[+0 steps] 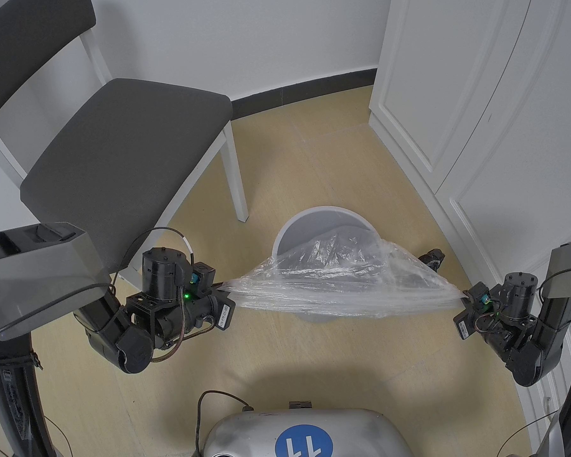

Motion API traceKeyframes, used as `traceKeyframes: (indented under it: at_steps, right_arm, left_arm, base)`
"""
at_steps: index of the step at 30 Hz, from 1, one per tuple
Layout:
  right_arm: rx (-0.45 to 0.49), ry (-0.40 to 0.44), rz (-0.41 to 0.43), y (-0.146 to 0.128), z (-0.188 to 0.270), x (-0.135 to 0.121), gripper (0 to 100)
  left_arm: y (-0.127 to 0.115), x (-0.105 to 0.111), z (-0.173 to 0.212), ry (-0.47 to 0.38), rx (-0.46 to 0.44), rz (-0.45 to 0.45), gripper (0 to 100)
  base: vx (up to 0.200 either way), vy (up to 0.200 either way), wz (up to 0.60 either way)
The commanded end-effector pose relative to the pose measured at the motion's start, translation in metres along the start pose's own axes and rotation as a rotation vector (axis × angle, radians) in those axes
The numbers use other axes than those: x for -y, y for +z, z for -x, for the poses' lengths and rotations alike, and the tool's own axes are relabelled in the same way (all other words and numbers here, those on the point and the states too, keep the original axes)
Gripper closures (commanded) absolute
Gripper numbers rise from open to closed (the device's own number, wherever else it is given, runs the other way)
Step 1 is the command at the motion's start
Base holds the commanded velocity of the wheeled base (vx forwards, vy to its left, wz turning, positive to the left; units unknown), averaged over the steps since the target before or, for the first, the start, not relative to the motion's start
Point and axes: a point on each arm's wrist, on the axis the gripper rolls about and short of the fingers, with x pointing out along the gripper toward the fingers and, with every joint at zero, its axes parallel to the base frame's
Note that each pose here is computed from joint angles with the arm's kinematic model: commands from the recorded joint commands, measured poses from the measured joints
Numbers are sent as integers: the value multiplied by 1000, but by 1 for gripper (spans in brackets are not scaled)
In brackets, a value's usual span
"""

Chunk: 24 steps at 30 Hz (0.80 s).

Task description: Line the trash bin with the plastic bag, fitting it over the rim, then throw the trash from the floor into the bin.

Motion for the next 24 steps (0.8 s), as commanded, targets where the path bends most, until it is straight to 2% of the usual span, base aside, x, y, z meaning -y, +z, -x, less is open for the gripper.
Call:
traceKeyframes:
  at_steps: [1, 7, 13, 24]
  right_arm:
    - [-3, 9, 17, -3, 6, 1, 100]
    - [-8, 29, 51, -9, 10, 7, 100]
    - [1, 12, 44, -8, 11, 14, 100]
    - [-10, 66, 92, -16, 13, 12, 100]
  left_arm:
    - [-5, 0, 2, -18, -19, -14, 100]
    - [-9, 0, 5, -26, -33, -44, 100]
    - [-9, -11, 8, -20, -27, -46, 100]
    - [-14, -9, 6, -51, -33, -59, 100]
  base:
    - [0, 0, 0]
    - [0, 0, 0]
    - [0, 0, 0]
    - [0, 0, 0]
